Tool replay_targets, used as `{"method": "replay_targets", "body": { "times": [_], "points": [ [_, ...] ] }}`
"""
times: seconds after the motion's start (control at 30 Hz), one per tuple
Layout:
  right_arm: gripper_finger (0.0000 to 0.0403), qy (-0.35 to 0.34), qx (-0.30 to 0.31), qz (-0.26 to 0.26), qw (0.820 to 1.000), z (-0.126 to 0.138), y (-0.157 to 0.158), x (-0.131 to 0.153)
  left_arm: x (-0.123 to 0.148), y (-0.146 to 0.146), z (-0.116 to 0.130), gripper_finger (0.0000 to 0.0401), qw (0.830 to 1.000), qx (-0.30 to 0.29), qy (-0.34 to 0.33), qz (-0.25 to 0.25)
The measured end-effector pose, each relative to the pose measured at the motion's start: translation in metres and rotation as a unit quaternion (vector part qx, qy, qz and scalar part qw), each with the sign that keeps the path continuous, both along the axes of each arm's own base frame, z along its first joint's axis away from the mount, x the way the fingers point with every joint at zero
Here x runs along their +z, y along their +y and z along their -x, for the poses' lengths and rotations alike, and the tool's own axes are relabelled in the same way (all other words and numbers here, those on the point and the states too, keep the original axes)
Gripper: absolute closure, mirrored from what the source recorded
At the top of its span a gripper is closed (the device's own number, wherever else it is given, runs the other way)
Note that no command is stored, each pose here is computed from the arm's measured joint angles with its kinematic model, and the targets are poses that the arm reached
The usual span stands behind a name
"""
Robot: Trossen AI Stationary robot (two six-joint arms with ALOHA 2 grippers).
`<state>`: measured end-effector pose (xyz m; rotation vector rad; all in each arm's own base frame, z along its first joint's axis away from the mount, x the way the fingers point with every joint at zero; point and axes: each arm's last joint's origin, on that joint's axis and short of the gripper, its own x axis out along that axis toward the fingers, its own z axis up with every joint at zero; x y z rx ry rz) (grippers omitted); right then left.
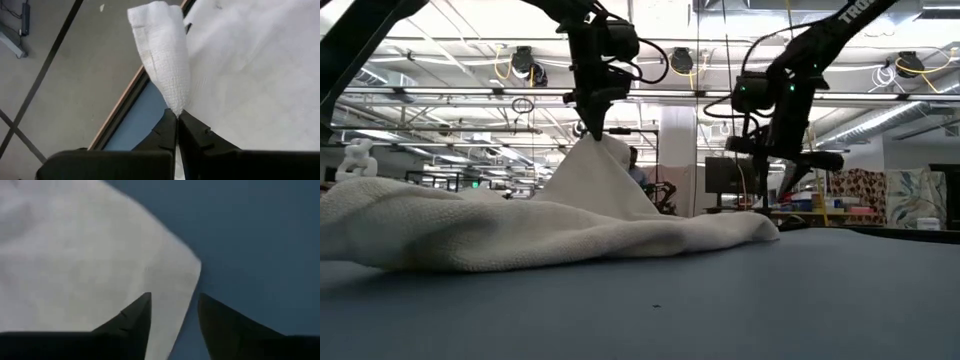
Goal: Roll towel into tight, uniform cylinder
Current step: Roll the white towel
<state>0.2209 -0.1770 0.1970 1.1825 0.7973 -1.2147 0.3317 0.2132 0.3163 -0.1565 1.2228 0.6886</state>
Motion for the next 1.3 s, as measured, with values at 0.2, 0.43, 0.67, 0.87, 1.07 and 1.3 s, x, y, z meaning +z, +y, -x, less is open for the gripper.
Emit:
{"method": "replay_targets", "body": {
  "times": [0.2, 0.43, 0.67, 0.87, 1.07, 1.3],
  "points": [
    [0.0223, -0.002, -0.032, -0.01, 0.999, 0.011, -0.001, -0.02, 0.0, -0.006, -0.004, 0.039, 1.0, -0.009, 0.0, 0.0],
    [0.0223, -0.087, -0.056, -0.027, 0.994, 0.016, 0.01, -0.055, 0.0, -0.013, -0.008, 0.039, 1.0, -0.002, -0.009, 0.002],
    [0.0274, -0.121, -0.074, -0.013, 0.99, 0.017, 0.014, -0.065, 0.0, -0.018, -0.012, 0.039, 1.0, -0.004, -0.016, 0.002],
    [0.0389, -0.149, -0.048, 0.004, 0.988, 0.011, 0.013, -0.062, 0.0, -0.022, -0.014, 0.039, 1.0, -0.011, -0.017, 0.003],
    [0.0397, -0.217, -0.013, 0.039, 0.975, -0.014, 0.021, -0.032, 0.0, -0.023, -0.015, 0.039, 1.0, -0.012, -0.017, 0.003],
    [0.04, -0.105, 0.061, 0.125, 0.985, -0.05, 0.045, 0.015, 0.001, -0.023, -0.016, 0.039, 1.0, -0.012, -0.02, 0.002]
  ]
}}
